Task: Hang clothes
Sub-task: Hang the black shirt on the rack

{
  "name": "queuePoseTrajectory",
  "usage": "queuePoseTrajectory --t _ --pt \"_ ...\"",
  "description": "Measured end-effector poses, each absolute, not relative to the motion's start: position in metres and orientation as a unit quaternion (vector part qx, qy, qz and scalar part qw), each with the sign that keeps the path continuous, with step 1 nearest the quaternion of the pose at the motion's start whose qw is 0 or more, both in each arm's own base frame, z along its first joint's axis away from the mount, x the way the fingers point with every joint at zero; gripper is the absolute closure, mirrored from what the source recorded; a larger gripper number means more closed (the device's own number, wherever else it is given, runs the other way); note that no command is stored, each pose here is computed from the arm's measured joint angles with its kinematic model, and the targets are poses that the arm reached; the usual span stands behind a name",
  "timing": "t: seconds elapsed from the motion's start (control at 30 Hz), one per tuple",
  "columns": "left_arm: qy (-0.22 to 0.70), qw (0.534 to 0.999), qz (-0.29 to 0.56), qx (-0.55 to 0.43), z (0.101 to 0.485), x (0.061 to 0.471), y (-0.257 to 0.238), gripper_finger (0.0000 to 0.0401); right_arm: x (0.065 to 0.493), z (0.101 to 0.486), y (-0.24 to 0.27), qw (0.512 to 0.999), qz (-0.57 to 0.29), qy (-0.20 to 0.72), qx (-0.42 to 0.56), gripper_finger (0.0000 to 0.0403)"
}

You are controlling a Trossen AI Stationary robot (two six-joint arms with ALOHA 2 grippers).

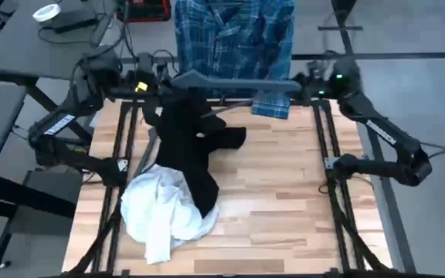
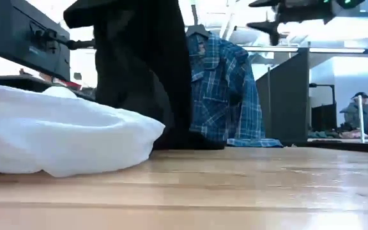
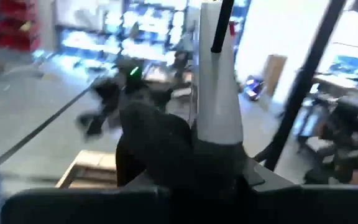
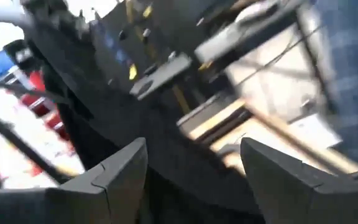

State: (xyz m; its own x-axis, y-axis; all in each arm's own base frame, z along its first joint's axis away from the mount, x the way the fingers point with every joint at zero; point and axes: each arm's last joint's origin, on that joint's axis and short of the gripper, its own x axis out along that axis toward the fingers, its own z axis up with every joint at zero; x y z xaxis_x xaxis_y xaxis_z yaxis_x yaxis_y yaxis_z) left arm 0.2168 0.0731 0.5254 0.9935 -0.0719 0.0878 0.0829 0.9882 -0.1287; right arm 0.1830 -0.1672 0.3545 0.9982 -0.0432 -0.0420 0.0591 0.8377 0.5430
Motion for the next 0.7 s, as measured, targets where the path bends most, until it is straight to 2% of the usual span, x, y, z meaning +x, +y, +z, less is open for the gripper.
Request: queuePoseTrajectory --t 0.2,0.37,0.5,0.7 --pt "-0.02 0.995 -0.055 -0.08 0.514 0.239 0.076 0.0356 0.243 0.334 -0.169 0.943 0.032 -0.002 0.33 0.0158" --pt "-0.008 0.995 -0.058 -0.086 0.506 0.256 0.08 0.0356 0.282 0.333 -0.166 0.939 0.07 0.011 0.336 0.0158" --pt "-0.003 0.995 -0.058 -0.087 0.501 0.265 0.084 0.0356 0.302 0.341 -0.165 0.944 0.087 0.016 0.318 0.0159" --pt "-0.009 0.995 -0.058 -0.085 0.499 0.272 0.086 0.0356 0.314 0.337 -0.162 0.945 0.084 0.072 0.307 0.0159"
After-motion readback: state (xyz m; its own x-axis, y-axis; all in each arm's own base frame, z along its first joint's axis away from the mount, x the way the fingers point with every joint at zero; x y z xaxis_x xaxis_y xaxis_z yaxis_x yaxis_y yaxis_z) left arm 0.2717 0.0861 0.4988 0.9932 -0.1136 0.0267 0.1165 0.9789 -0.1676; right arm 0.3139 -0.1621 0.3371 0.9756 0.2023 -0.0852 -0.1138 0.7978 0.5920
